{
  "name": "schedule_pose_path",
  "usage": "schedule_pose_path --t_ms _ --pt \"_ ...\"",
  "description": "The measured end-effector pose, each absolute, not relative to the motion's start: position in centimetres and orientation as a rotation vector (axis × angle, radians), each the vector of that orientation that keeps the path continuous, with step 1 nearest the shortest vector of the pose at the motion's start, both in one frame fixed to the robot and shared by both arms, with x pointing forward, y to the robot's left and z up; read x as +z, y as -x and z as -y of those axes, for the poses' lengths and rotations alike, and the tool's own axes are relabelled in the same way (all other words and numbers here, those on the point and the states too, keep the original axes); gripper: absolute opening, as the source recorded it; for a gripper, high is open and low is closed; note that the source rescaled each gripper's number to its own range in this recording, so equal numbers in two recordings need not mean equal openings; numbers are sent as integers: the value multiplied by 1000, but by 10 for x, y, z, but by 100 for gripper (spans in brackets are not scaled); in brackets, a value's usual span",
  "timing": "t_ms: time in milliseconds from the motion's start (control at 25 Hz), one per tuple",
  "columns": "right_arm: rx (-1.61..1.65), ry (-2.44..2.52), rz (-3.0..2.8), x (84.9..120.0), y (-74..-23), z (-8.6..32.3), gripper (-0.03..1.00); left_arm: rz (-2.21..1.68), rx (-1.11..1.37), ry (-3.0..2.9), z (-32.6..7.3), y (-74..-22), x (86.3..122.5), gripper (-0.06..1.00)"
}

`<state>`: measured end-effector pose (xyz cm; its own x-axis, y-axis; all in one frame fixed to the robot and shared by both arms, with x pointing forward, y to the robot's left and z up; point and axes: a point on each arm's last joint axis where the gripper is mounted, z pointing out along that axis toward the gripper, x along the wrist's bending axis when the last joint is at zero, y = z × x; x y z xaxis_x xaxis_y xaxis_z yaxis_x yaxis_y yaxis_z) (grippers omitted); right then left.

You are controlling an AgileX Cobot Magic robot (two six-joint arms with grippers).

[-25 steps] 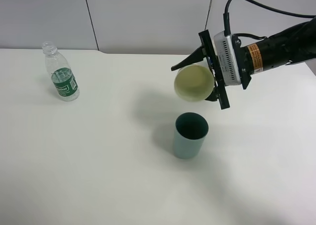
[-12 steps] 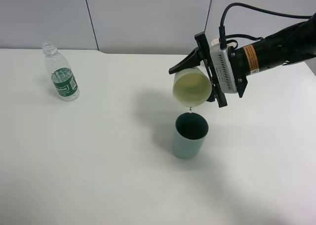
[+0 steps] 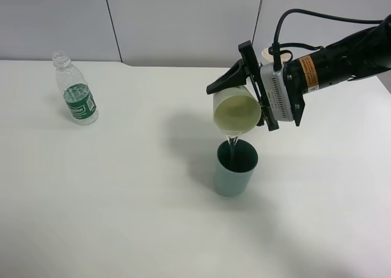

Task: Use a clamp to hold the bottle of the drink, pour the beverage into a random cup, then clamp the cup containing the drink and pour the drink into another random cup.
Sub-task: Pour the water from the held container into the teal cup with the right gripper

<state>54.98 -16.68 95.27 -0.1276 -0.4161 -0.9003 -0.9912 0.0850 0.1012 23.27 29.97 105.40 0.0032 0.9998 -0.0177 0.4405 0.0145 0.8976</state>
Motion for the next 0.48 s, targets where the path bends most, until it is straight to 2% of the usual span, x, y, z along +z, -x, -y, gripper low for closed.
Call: schedule_pose_path --t_ms 480 --pt "988 1455 -1597 953 -549 164 0 -1538 940 -1526 -300 -233 1054 100"
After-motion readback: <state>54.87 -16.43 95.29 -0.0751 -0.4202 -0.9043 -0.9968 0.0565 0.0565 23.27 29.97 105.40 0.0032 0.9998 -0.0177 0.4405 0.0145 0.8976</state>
